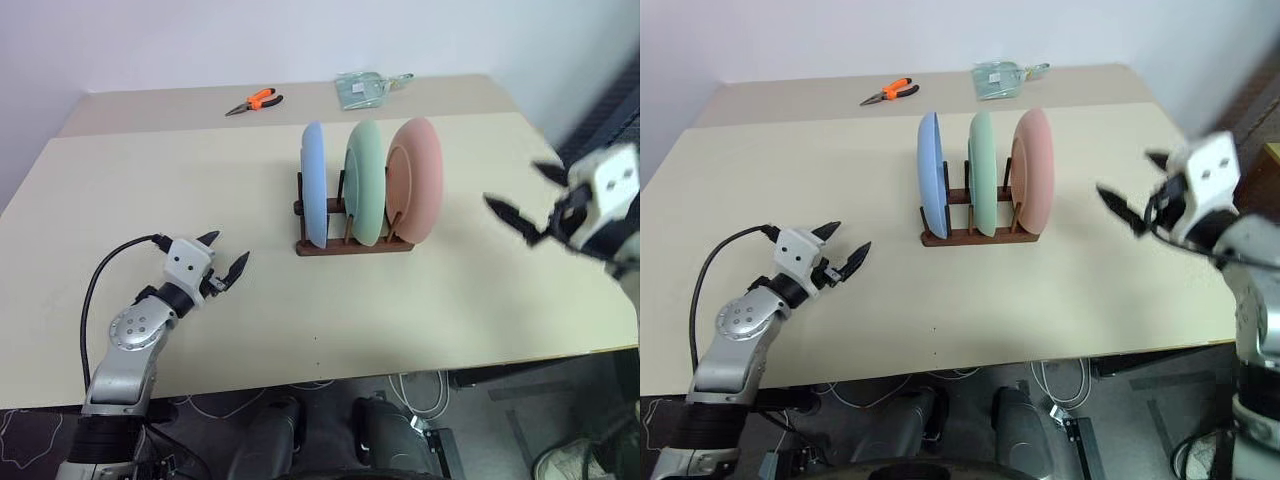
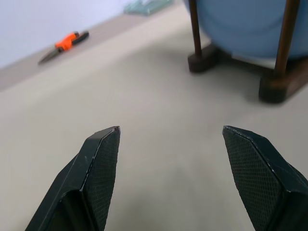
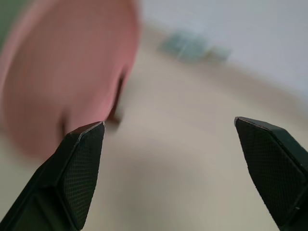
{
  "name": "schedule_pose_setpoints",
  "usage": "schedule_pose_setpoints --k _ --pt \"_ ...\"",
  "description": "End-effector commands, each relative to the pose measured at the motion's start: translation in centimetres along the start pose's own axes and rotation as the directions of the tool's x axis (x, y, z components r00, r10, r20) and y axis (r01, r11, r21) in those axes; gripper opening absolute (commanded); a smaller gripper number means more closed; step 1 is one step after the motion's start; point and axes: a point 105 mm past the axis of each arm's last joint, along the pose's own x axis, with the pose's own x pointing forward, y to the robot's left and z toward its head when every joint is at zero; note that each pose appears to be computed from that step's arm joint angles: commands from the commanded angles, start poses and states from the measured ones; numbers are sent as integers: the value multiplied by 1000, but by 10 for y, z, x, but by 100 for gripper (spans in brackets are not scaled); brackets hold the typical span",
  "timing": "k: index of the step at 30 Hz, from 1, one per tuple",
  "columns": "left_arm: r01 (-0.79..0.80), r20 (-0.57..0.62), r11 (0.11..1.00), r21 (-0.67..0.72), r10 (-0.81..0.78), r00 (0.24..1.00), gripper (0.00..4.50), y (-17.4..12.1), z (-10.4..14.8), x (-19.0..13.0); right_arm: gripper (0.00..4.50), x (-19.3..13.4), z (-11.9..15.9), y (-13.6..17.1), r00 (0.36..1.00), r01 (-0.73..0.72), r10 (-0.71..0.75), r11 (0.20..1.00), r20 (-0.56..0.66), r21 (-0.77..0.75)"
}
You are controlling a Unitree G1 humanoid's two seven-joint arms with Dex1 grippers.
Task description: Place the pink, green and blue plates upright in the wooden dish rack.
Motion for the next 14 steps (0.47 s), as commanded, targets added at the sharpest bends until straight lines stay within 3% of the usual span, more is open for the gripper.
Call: schedule_pose_setpoints --k 1,7,14 --pt "10 17 1000 4 -10 1000 348 2 3 -4 443 5 -11 8 999 -23 22 1000 25 16" --pt "32 -1 999 -2 -32 999 348 -6 -1 -8 443 17 -27 19 997 -73 71 996 26 50" --pt "23 -5 1000 -10 -24 1000 348 -10 -3 -10 443 33 -25 21 994 -94 92 995 59 42"
